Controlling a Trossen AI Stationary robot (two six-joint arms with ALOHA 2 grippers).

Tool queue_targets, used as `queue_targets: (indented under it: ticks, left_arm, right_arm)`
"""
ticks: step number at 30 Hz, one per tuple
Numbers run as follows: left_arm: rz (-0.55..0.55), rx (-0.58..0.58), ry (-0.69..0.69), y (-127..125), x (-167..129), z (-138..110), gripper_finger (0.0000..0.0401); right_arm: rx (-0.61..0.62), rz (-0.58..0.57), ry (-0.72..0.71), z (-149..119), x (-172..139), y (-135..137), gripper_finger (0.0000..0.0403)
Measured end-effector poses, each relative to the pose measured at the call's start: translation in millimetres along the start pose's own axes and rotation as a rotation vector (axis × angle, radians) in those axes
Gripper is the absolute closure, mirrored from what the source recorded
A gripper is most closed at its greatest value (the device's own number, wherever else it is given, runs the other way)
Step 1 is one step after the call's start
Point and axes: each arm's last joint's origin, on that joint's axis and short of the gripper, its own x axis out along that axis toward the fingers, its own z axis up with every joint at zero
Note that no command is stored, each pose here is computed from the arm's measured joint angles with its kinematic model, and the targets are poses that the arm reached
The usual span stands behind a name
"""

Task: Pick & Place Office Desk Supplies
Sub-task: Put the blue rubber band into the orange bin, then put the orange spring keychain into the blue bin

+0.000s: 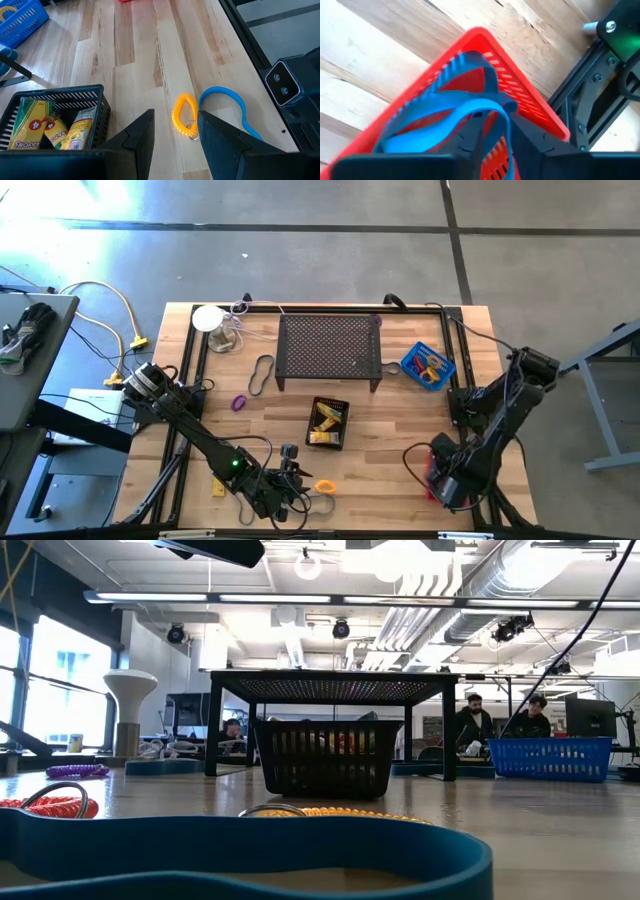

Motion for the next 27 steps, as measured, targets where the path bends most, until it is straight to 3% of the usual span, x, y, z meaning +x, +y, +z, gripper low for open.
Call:
queue_targets:
  ticks: [5, 10, 27]
  left_arm:
    - [0.000, 0.000, 0.000, 0, 0, 0, 0.0259]
    - [0.000, 0.000, 0.000, 0, 0, 0, 0.0259]
    - [0.000, 0.001, 0.001, 0, 0, 0, 0.0259]
  right_arm:
    - [-0.030, 0.011, 0.020, 5, 0, 4, 0.0264]
    - [-0.068, -0.041, 0.136, 12, 0, 4, 0.0228]
    - [-0.035, 0.054, 0.191, 24, -22, -11, 0.0226]
